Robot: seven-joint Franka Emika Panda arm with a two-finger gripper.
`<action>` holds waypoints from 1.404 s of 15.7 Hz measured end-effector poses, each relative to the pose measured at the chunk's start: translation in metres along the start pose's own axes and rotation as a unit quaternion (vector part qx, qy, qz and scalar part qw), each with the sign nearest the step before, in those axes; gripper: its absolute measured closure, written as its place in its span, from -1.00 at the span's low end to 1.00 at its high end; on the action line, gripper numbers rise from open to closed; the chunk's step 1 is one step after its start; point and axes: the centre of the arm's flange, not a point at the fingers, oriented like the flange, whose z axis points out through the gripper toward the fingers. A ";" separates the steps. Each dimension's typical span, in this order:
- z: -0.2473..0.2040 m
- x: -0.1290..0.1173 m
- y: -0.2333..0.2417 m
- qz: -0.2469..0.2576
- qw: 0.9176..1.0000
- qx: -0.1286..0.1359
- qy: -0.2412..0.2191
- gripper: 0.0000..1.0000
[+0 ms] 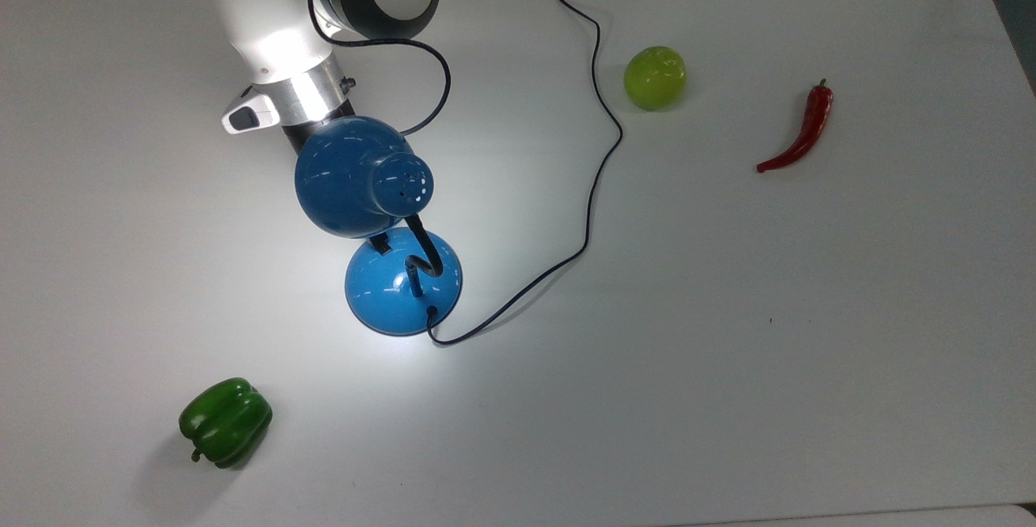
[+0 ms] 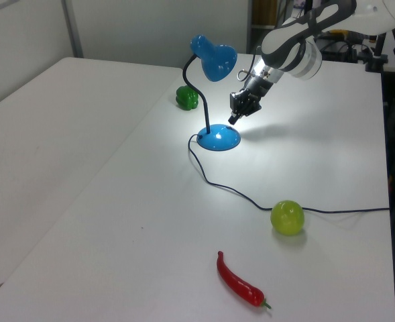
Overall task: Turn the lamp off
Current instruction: 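Press the switch on the lamp base with the gripper fingers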
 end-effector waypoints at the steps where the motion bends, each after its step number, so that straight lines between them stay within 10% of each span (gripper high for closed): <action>1: 0.002 -0.001 -0.001 -0.001 1.000 0.000 -0.002 0.98; 22: 0.009 -0.003 0.000 0.000 1.000 -0.001 -0.006 0.98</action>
